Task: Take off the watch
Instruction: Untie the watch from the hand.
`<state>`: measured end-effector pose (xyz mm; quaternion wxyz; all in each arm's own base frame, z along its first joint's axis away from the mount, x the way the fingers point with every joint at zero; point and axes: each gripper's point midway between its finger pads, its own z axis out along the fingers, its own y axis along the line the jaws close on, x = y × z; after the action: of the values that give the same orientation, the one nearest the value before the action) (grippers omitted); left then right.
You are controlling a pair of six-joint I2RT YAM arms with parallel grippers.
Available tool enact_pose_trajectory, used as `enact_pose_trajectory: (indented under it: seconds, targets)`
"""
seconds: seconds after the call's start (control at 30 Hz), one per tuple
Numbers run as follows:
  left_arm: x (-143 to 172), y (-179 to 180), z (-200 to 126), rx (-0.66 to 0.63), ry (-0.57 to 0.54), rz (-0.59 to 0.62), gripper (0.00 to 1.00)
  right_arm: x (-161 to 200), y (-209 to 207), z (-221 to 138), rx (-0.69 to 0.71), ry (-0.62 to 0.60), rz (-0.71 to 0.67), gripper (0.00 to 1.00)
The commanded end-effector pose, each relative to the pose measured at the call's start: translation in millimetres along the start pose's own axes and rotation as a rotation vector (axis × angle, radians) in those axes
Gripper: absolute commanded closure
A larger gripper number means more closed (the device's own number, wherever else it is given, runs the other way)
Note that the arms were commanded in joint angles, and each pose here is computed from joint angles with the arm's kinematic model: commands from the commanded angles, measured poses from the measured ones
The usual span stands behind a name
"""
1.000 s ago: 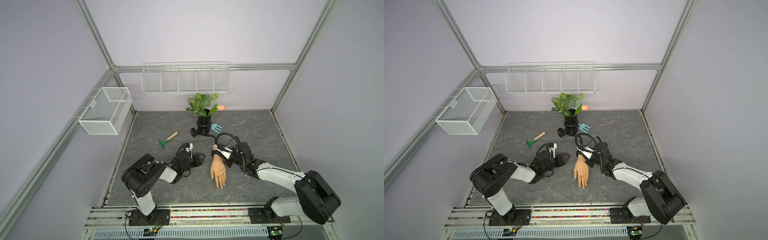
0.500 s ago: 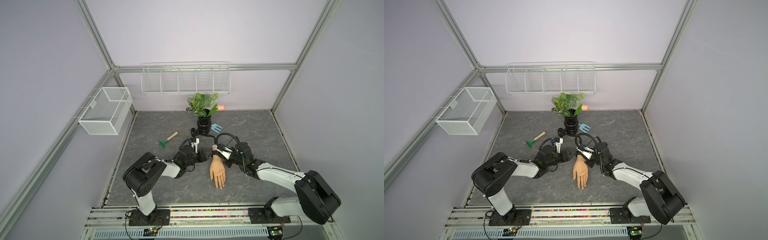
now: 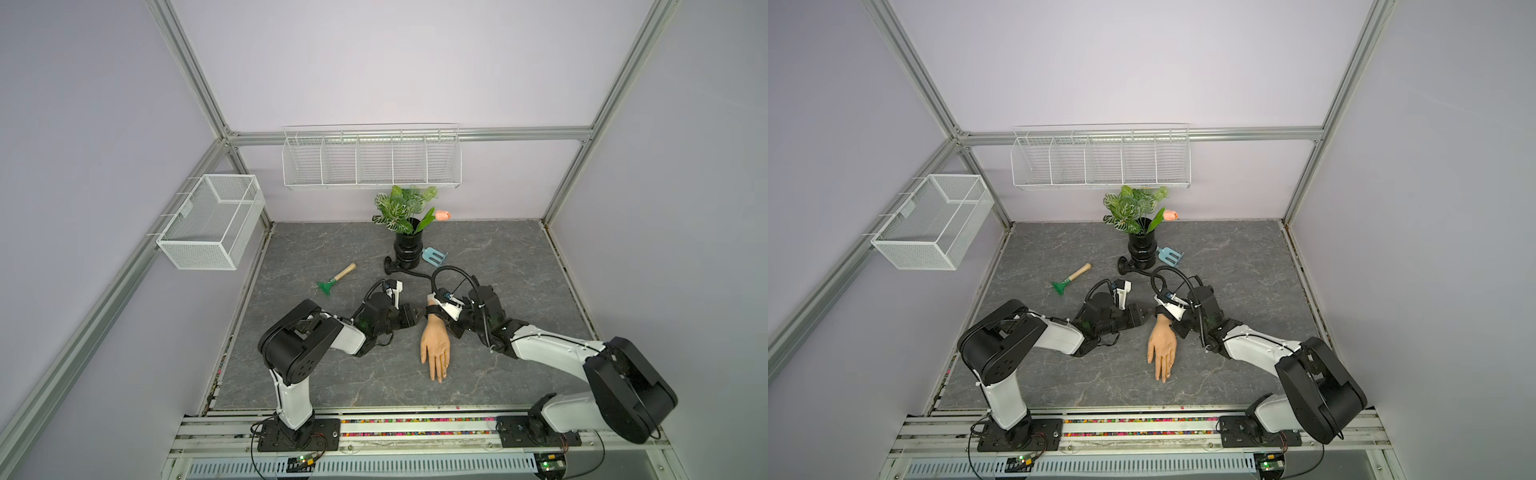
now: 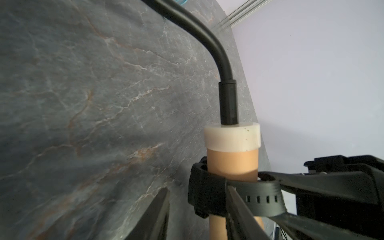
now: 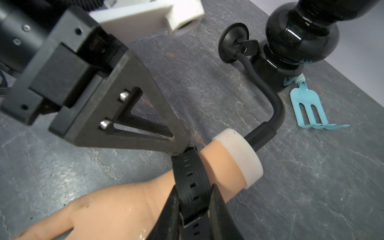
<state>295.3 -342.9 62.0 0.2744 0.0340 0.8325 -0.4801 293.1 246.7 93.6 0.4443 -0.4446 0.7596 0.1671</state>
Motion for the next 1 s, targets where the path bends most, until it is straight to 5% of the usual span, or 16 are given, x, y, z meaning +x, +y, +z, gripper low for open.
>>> enact_pose_trajectory:
  seconds: [0.0, 0.97]
  targets:
    - [27, 44, -6, -0.168, 0.063, -0.056, 0.56, -60, 6, -7, -0.028, -0.237, 0.007, 0.93]
    - [70, 98, -12, -0.338, 0.204, -0.023, 0.58, -35, -13, -26, 0.077, -0.423, 0.286, 0.93]
